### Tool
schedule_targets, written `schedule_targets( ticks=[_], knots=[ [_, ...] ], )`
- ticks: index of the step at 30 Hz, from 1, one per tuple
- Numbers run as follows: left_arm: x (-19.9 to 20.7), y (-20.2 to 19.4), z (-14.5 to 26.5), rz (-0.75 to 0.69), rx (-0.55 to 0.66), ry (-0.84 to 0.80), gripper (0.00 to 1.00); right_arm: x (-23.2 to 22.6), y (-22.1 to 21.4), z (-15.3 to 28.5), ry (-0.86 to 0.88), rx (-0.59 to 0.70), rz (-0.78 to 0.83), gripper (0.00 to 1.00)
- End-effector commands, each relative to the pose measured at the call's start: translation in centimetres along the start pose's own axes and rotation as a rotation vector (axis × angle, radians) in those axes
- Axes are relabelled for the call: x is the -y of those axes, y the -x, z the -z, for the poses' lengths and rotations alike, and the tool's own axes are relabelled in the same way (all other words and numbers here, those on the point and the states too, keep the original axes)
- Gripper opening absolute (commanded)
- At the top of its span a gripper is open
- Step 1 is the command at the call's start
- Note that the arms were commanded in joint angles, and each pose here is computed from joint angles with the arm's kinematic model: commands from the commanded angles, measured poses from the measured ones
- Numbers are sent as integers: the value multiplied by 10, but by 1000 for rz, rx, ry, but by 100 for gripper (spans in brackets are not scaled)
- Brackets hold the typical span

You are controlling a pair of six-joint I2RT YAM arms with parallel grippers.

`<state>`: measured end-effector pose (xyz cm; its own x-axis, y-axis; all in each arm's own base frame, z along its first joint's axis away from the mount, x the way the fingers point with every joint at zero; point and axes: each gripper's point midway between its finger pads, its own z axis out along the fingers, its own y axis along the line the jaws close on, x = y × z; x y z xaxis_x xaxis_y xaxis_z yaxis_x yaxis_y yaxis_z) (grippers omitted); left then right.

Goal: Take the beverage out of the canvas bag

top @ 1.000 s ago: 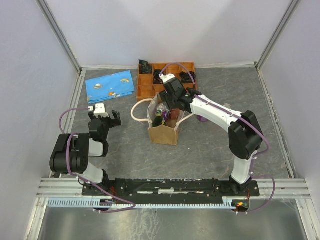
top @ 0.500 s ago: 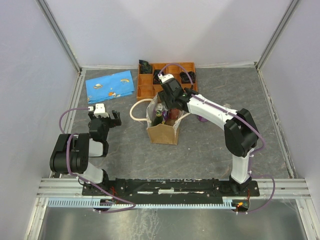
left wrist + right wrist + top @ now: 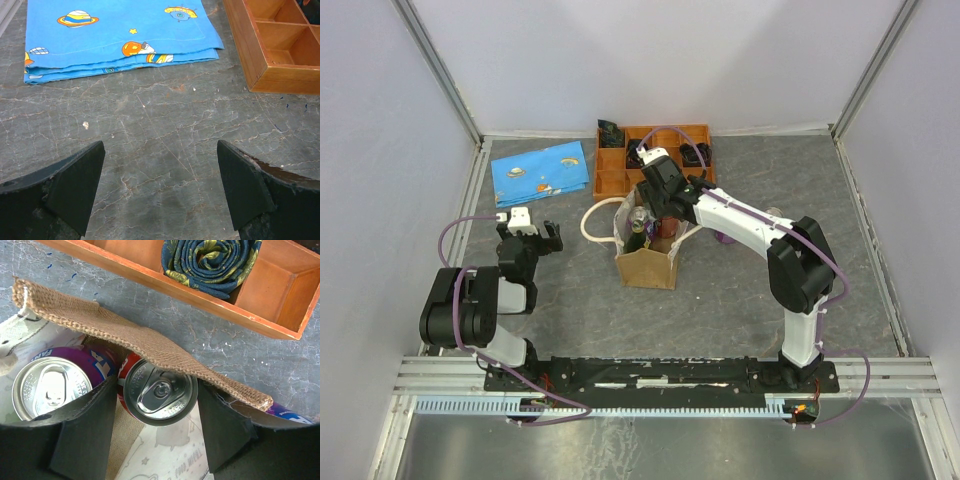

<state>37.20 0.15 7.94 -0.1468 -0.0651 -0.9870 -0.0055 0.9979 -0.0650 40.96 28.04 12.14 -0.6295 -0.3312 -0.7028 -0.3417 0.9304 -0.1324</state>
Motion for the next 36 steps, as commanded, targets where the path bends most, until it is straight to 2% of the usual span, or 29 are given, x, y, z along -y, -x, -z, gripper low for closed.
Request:
schedule_targets(
  ticks=[1, 9, 13, 17, 20, 22, 23, 25, 26, 31, 36],
  knots=[
    [-1, 13, -2, -37, 47, 4, 99, 2, -46, -19, -28, -139, 22, 68],
    [-1, 13, -2, -37, 47, 5, 99, 6, -62, -19, -50, -183, 29, 78],
    [-1, 13, -2, -37, 48, 3, 99, 9, -65, -17, -62, -188, 31, 79],
    [-1, 13, -2, -38, 48, 5, 99, 10, -65, -17, -68, -180, 31, 75],
    [-1, 13, -2, -37, 48, 3, 99, 10, -66, -20, -72, -182, 36, 67],
    [-1, 13, -2, -37, 47, 3, 99, 10, -67, -22, -73, -185, 42, 53],
    [-1, 13, -2, -38, 48, 4, 99, 11, -67, -23, -76, -185, 43, 42],
    [-1, 13, -2, -37, 49, 3, 99, 12, -64, -23, -82, -183, 45, 9],
    [-1, 13, -2, -37, 48, 3, 99, 13, -62, -22, -89, -180, 45, 0],
    [-1, 13, -2, -37, 48, 4, 99, 17, -35, -5, -82, -100, 46, 0],
    [-1, 13, -2, -37, 49, 4, 99, 24, 24, 37, -56, 84, 17, 0]
  ],
)
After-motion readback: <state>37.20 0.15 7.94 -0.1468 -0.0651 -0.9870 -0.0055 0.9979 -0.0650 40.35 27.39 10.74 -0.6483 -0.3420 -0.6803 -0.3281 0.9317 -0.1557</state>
